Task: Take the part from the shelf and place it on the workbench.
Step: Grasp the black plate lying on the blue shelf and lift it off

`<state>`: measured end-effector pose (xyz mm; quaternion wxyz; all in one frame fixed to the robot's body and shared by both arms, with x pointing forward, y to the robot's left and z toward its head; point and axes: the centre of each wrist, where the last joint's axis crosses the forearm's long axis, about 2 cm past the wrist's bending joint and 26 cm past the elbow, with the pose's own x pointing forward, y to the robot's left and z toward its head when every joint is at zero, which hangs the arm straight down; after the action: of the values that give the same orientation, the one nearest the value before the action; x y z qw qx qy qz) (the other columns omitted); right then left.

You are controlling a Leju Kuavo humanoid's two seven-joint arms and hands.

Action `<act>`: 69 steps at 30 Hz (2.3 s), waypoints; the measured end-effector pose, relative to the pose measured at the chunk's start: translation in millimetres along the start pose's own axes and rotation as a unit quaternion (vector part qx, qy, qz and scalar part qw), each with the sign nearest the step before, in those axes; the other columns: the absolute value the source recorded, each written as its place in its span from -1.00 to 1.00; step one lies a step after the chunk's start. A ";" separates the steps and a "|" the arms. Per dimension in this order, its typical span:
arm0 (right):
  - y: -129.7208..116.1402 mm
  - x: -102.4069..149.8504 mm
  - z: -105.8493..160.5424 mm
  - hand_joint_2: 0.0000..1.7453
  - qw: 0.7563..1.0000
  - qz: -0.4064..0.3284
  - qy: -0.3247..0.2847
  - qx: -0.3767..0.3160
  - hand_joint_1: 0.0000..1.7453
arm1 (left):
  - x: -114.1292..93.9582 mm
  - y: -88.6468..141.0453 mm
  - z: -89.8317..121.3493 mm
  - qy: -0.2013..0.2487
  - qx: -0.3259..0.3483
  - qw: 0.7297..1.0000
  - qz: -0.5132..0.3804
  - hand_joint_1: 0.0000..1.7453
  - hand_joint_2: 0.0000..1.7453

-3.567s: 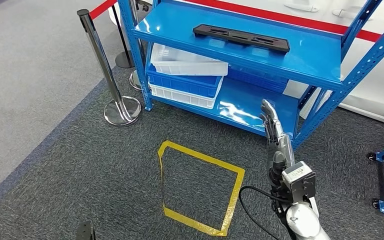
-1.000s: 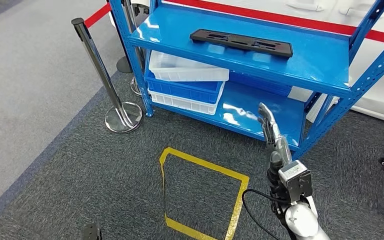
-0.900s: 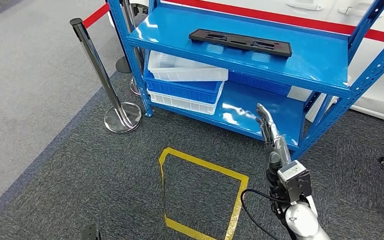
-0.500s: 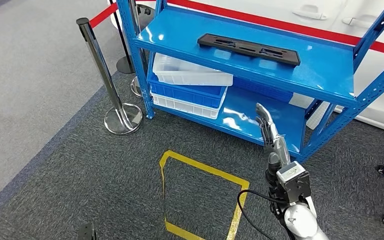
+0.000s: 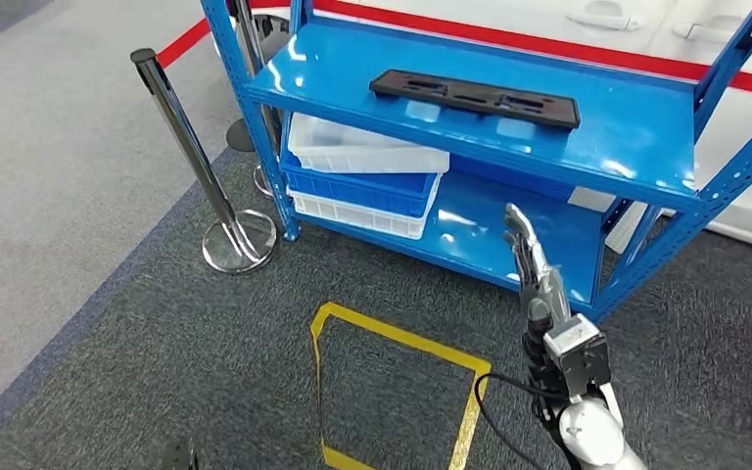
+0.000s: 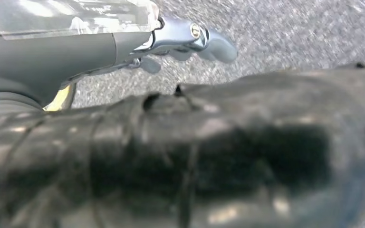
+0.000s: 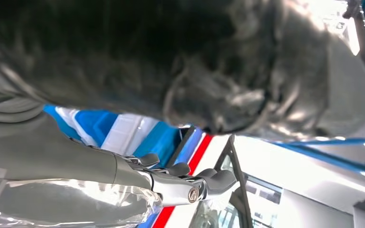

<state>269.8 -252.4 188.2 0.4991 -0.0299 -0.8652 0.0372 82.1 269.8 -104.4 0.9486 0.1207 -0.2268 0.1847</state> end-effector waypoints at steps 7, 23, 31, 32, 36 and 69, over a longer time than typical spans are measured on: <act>0.2 -0.3 1.0 -1.00 1.000 0.000 0.001 0.000 -1.00 | -1.7 0.8 0.4 0.002 0.000 1.000 0.000 -1.00 -1.00; -0.7 -1.2 3.8 -1.00 1.000 0.001 0.004 0.001 -1.00 | -2.2 -0.6 0.9 0.003 -0.002 1.000 -0.001 -1.00 -1.00; -1.0 -0.7 4.4 -1.00 1.000 0.001 0.003 0.002 -1.00 | -0.2 -1.4 0.4 0.001 -0.003 1.000 0.000 -1.00 -1.00; -1.0 -0.6 4.3 -1.00 1.000 0.001 0.003 0.002 -1.00 | 0.1 -1.7 0.5 0.001 -0.003 1.000 0.000 -1.00 -1.00; -1.0 -0.7 4.6 -1.00 1.000 0.001 0.004 0.002 -1.00 | -2.2 -0.7 1.0 0.003 -0.002 1.000 -0.001 -1.00 -1.00; -1.9 1.0 2.6 -1.00 1.000 0.001 -0.001 0.007 -1.00 | -2.7 -0.9 1.1 0.005 -0.010 1.000 -0.001 -1.00 -1.00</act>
<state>267.0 -254.2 188.0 0.4980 -0.0274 -0.8656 0.0441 79.8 267.8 -104.8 0.9511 0.1106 -0.2237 0.1821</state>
